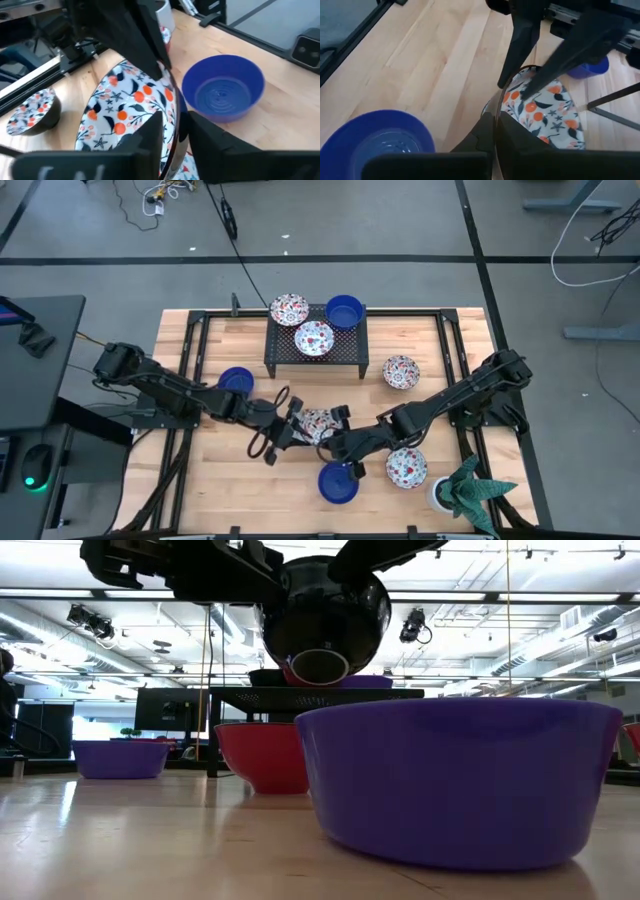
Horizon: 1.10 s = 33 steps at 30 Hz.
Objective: Pick & Place Mini bowls
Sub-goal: Stack the bottom black bowl on the black bowl on the shelf
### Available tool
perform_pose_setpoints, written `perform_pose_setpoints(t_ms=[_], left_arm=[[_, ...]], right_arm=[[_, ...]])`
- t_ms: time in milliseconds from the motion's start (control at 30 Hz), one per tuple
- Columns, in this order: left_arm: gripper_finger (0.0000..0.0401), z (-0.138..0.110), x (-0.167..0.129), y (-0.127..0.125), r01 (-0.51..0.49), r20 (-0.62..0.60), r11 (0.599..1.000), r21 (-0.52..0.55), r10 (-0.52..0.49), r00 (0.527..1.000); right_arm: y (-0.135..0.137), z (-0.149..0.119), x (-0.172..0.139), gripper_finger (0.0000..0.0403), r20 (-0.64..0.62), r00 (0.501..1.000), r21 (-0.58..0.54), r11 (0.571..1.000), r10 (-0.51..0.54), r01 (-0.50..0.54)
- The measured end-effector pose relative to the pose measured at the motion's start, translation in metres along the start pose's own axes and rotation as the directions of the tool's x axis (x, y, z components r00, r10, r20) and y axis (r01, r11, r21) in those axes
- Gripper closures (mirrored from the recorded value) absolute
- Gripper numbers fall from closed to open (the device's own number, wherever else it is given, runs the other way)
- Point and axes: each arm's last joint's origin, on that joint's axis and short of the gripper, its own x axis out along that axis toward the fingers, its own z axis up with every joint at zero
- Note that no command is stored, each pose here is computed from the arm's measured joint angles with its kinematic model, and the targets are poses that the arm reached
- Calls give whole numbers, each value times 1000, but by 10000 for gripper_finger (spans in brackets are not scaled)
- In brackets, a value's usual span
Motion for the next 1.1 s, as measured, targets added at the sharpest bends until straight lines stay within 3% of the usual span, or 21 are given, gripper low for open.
perform_pose_setpoints(t_ms=[200,367,467,667,833,967,1100], left_arm=[[385,-1,0,-3,67,14,998,15,-67,998],[387,0,0,-6,87,19,996,19,-87,996],[387,-2,0,-10,108,-3,994,23,-108,994],[387,1,0,-19,104,-13,995,12,-104,995],[387,5,-4,-30,55,-49,998,-9,-56,997],[387,25,-11,-32,23,-117,998,-53,-30,993],[385,60,-21,-29,-9,-226,1000,-16,5,974]], right_arm=[[-1,5,-1,389,38,999,-7,1000,-8,9],[-1,9,-1,364,87,996,-39,999,-20,24],[-4,19,-4,343,182,982,-54,997,-46,56],[-4,46,-14,316,443,893,-101,985,-80,138],[9,61,-39,313,577,815,-134,977,-58,164],[28,63,-54,317,594,804,-147,982,-8,119],[47,57,-57,324,531,847,-131,988,0,82]])
